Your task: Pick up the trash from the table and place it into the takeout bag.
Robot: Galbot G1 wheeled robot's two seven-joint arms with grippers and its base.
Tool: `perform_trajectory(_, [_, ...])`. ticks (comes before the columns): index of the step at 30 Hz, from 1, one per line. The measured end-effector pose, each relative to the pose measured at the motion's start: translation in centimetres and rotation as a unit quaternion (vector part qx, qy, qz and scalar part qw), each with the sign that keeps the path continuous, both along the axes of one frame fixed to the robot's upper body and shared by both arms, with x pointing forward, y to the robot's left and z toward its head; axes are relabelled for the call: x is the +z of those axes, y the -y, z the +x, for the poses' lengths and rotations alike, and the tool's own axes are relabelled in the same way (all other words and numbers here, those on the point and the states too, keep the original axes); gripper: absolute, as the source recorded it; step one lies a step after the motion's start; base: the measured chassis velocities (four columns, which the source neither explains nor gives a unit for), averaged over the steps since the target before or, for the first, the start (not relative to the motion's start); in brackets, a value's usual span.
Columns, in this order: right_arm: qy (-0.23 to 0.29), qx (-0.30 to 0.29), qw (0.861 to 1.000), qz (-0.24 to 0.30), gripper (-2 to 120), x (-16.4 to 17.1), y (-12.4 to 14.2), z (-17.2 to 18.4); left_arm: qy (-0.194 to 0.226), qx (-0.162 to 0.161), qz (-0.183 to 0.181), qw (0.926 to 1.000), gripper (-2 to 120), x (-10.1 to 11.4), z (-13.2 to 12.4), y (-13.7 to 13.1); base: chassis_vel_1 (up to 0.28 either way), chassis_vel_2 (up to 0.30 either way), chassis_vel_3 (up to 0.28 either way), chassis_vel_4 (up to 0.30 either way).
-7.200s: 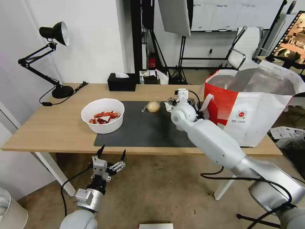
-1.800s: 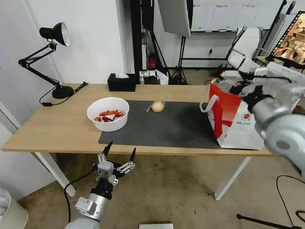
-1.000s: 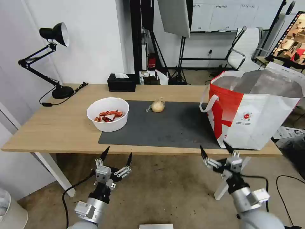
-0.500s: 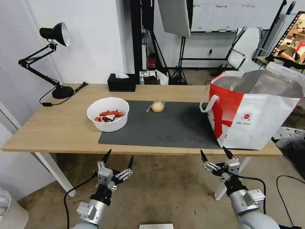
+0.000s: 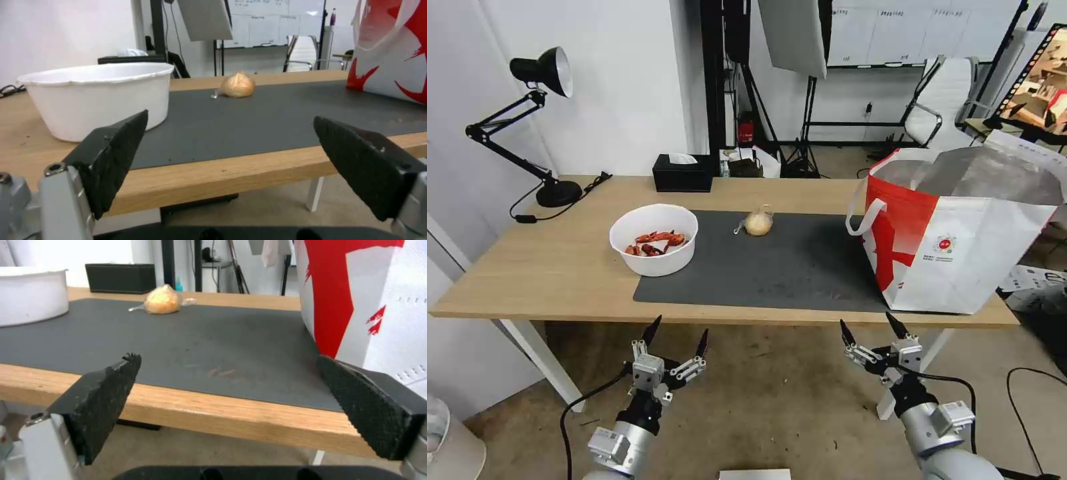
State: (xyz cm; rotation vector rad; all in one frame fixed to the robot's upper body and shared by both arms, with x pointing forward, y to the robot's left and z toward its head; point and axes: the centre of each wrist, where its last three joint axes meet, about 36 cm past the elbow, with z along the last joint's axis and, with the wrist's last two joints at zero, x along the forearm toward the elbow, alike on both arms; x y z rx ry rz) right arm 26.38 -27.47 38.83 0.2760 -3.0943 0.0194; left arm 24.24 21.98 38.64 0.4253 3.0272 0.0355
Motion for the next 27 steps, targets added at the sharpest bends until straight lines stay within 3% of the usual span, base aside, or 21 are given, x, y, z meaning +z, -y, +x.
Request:
perform_trajectory(7, [0.001, 0.000, 1.000, 0.002, 100, 0.1, 0.0, 0.1, 0.001, 0.000, -0.002, 1.0000, 100, 0.0, 0.0, 0.1, 0.000, 0.000, 0.000, 0.000])
perform_trajectory(13, [0.016, 0.045, 0.998, 0.046, 100, 2.0, -0.7, 3.0, 0.004, -0.003, -0.002, 1.0000, 100, 0.1, 0.2, 0.0, 0.000, 0.000, 0.000, 0.000])
perform_trajectory(16, [0.032, 0.111, 0.992, 0.056, 100, 4.5, -1.4, 8.3, 0.004, -0.006, 0.001, 1.0000, 100, 0.1, 0.3, -0.2, 0.000, 0.000, 0.000, 0.000])
perform_trajectory(17, [0.032, 0.111, 0.992, 0.056, 100, 4.5, -1.4, 8.3, 0.004, -0.006, 0.001, 1.0000, 100, 0.1, 0.3, -0.2, 0.000, 0.000, 0.000, 0.000])
perform_trajectory(20, [0.032, 0.143, 0.988, 0.043, 100, 5.9, -2.5, 14.0, 0.004, -0.005, 0.001, 1.0000, 100, 0.1, 0.3, -0.3, 0.000, 0.000, 0.000, 0.000])
perform_trajectory(21, [0.032, 0.143, 0.988, 0.043, 100, 5.9, -2.5, 14.0, 0.004, -0.005, 0.001, 1.0000, 100, 0.1, 0.3, -0.3, 0.000, 0.000, 0.000, 0.000])
perform_trajectory(24, [0.011, 0.155, 0.987, 0.037, 100, 7.3, -5.1, 20.0, 0.001, -0.003, 0.001, 1.0000, 100, -0.1, 0.3, -0.3, 0.000, 0.000, 0.000, 0.000])
perform_trajectory(25, [0.011, 0.155, 0.987, 0.037, 100, 7.3, -5.1, 20.0, 0.001, -0.003, 0.001, 1.0000, 100, -0.1, 0.3, -0.3, 0.000, 0.000, 0.000, 0.000])
perform_trajectory(27, [0.003, 0.142, 0.990, 0.020, 100, 9.0, -7.5, 25.8, -0.001, 0.000, 0.002, 1.0000, 100, -0.3, 0.2, -0.5, 0.000, 0.000, 0.000, 0.000])
